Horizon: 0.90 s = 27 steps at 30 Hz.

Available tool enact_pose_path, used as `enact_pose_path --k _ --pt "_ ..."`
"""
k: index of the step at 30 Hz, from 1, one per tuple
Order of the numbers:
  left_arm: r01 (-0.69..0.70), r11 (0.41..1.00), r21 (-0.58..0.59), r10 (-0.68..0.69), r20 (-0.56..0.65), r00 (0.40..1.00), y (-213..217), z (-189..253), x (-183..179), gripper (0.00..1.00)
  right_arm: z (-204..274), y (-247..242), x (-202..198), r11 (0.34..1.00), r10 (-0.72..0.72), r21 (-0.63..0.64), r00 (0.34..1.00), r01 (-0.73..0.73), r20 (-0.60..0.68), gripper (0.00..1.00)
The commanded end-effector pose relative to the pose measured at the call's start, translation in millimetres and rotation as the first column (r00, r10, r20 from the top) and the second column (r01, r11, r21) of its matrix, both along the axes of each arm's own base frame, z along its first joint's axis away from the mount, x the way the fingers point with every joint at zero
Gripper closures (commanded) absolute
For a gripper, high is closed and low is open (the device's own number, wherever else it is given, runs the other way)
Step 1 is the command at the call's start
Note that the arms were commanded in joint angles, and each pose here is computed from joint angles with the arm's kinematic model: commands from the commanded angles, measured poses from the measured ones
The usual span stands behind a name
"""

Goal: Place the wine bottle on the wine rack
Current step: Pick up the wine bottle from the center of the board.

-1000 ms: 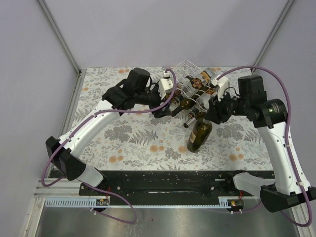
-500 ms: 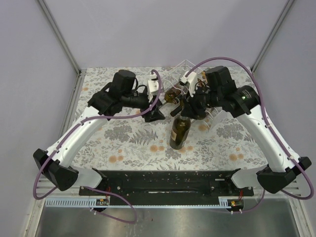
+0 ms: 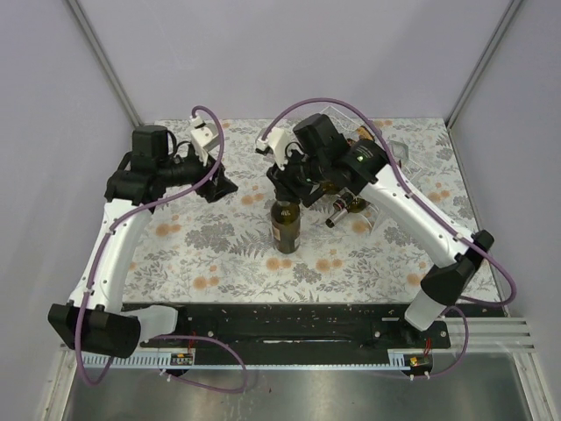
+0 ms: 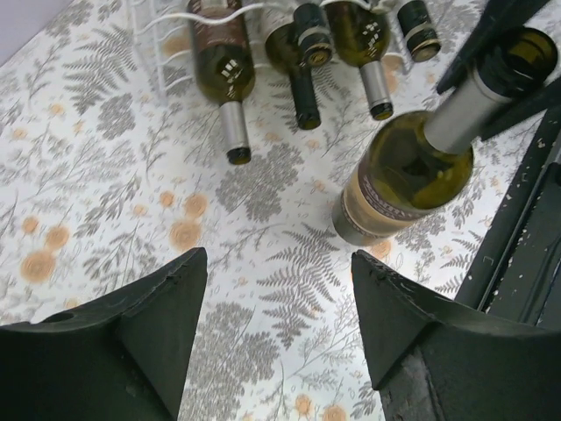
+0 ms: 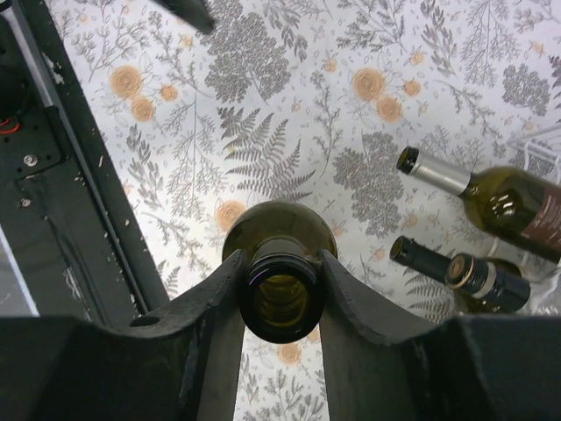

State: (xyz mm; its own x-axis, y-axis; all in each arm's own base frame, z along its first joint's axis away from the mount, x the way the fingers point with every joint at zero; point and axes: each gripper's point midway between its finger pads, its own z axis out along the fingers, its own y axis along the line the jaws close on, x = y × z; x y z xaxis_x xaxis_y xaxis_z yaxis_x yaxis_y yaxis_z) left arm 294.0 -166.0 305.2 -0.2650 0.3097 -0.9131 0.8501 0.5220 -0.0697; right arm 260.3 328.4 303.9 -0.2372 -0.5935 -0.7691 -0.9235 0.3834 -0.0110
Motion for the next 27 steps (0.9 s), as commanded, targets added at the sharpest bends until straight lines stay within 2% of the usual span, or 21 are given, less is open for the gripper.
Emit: enact_pose_path --k 1,10,22,27 --pt "-0.042 0.999 0.025 0.040 0.078 0.996 20 10 -9 0.29 48 31 28 0.992 -0.014 0.124 0.986 -0.007 0.163 1.00" --pt "-0.107 0.991 0.076 0.100 0.087 0.991 39 0 -14 0.29 34 59 42 0.991 0.018 0.132 0.989 -0.038 0.145 1.00" --pt "-0.078 0.995 0.064 0.073 0.077 0.994 36 -4 -19 0.29 16 67 45 0.989 0.019 0.143 0.992 -0.037 0.122 1.00" --pt "-0.068 0.996 0.066 0.063 0.073 0.995 35 -8 -21 0.29 5 67 44 0.991 0.025 0.129 0.993 -0.039 0.114 0.92"
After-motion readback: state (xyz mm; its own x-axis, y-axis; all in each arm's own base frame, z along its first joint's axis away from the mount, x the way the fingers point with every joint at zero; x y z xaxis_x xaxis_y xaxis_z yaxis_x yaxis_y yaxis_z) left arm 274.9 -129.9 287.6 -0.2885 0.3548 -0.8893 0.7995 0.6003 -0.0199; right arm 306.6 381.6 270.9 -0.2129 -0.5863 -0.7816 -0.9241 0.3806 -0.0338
